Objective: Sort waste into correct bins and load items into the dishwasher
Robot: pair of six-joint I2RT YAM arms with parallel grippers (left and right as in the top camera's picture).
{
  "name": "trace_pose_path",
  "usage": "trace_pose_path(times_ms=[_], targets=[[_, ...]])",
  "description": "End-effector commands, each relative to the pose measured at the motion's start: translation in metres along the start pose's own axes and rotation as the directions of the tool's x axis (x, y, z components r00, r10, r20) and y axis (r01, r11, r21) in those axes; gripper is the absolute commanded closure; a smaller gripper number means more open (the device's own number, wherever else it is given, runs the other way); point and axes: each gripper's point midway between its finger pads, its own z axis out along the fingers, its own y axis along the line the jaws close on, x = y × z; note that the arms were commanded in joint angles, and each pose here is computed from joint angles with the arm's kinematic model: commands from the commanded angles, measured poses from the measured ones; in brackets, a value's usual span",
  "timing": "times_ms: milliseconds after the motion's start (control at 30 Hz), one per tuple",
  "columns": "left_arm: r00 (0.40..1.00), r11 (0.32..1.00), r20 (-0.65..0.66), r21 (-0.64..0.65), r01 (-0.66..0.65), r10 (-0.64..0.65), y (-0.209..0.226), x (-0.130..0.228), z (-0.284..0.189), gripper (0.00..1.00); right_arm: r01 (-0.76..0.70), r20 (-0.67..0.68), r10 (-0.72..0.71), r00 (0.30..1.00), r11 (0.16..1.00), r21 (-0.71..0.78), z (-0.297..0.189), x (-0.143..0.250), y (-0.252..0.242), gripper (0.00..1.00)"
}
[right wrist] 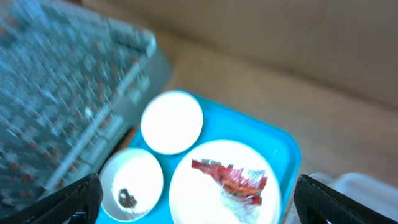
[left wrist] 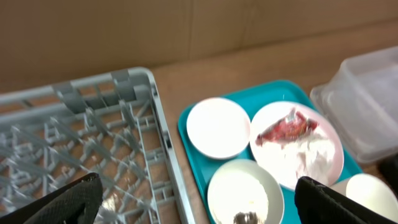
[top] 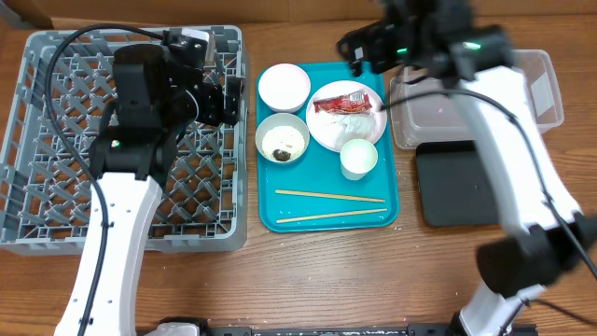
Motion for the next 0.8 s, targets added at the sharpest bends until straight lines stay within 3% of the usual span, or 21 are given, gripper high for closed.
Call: trace_pose_path(times_ms=[0,133,167,200,333,467,767], targets=[[0.998,1.000,-0.055,0.008,0.003,-0.003,0.001,0.011,0.014,0.00,0.026,-0.068,-0.025,0.997,0.999,0.022,0.041,0.014,-0.001,0.00],[0.993,1.000,-0.115,0.012,0.019,-0.018,0.005,0.027,0.032,0.00,-0.012,-0.139,0.003,0.990,0.998,-0.065,0.091,0.039,0.007,0.01],[0.991,1.000,-0.132,0.013,0.025,-0.023,0.005,0.032,0.036,0.00,-0.033,-0.153,0.024,0.988,0.998,-0.053,0.100,0.045,0.003,0.06],[0.989,1.000,-0.146,0.012,0.027,-0.025,0.006,0.035,0.040,0.00,-0.069,-0.169,0.066,0.983,0.998,-0.012,0.111,0.051,-0.006,0.11],[0.986,0.999,-0.164,-0.034,0.027,-0.032,0.016,0.041,0.045,0.00,-0.135,-0.216,0.168,0.962,0.978,0.161,0.141,0.078,-0.039,0.12],[0.986,0.998,-0.165,-0.065,0.021,-0.031,0.022,0.041,0.044,0.00,-0.128,-0.299,0.194,0.934,0.966,0.227,0.164,0.114,-0.054,0.13],[0.986,0.998,-0.165,-0.065,0.021,-0.031,0.022,0.041,0.045,0.00,-0.189,-0.426,0.293,0.856,0.944,0.270,0.172,0.165,-0.054,0.13]])
